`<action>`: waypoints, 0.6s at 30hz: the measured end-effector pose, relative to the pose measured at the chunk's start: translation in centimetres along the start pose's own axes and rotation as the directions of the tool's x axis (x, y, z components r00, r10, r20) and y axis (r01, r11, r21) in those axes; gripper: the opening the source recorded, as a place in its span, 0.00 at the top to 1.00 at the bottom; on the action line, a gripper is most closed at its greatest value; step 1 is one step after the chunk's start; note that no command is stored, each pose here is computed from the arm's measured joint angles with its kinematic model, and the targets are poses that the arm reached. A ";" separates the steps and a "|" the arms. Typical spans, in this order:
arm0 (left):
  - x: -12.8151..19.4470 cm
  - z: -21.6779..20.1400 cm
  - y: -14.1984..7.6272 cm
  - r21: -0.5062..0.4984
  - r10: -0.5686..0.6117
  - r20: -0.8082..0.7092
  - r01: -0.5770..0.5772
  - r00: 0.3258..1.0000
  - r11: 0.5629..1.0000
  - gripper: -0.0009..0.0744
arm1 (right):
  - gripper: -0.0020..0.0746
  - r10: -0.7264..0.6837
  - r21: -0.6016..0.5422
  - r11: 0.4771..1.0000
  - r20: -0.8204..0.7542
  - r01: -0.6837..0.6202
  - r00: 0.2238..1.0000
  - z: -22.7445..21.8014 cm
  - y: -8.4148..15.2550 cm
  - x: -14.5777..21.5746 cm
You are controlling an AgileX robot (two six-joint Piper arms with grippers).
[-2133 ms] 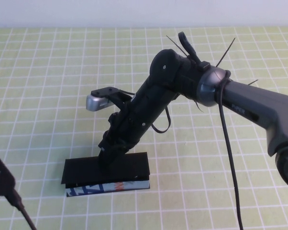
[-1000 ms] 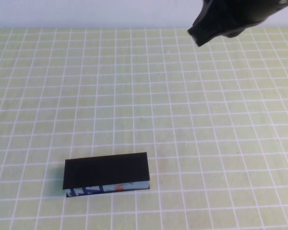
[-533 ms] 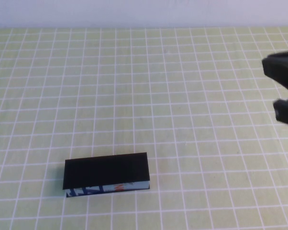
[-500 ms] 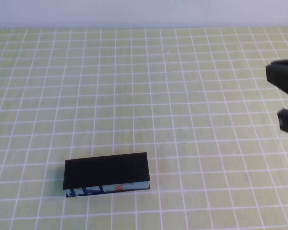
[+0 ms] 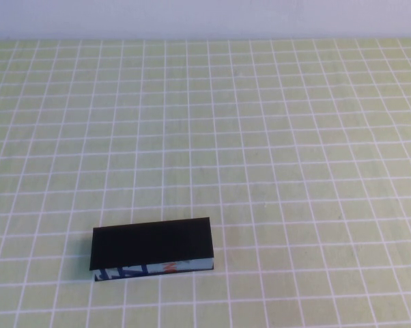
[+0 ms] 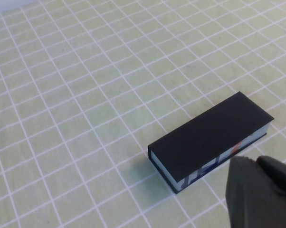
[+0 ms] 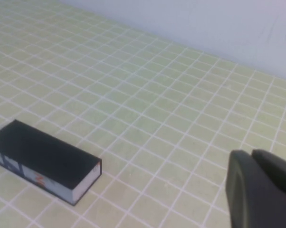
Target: Return glasses to glasses case
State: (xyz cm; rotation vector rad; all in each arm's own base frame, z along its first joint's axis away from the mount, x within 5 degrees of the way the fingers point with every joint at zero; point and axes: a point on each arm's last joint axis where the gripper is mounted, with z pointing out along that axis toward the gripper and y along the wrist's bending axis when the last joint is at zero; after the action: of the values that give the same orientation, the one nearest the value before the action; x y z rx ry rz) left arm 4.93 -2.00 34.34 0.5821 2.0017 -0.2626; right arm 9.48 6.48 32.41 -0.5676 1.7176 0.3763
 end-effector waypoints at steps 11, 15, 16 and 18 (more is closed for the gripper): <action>0.0 0.0 0.0 0.000 -0.089 0.000 0.089 0.996 0.996 0.99 | 0.99 0.017 0.017 1.000 0.032 -0.017 0.999 -2.5 -0.2 4.3; 0.0 0.0 0.0 0.000 -0.096 0.002 0.096 0.995 0.995 0.99 | 0.99 0.018 0.018 1.000 0.062 -0.020 0.998 -3.0 -0.2 4.2; 0.0 0.0 0.0 0.000 -0.096 0.002 0.096 0.995 0.995 0.99 | 0.99 0.020 0.018 1.000 0.064 -0.021 0.998 -3.0 -0.2 4.2; 0.0 0.0 0.0 0.000 -0.096 0.000 0.096 0.995 0.995 0.99 | 0.99 0.020 0.018 1.000 0.069 -0.022 0.997 -3.1 -0.2 4.2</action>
State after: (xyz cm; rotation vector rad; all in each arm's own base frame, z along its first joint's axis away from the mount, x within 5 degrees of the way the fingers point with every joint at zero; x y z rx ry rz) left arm 4.93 -2.00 34.33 0.4869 2.0326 -0.3207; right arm 6.44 3.94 29.04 -0.5179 1.6602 0.3903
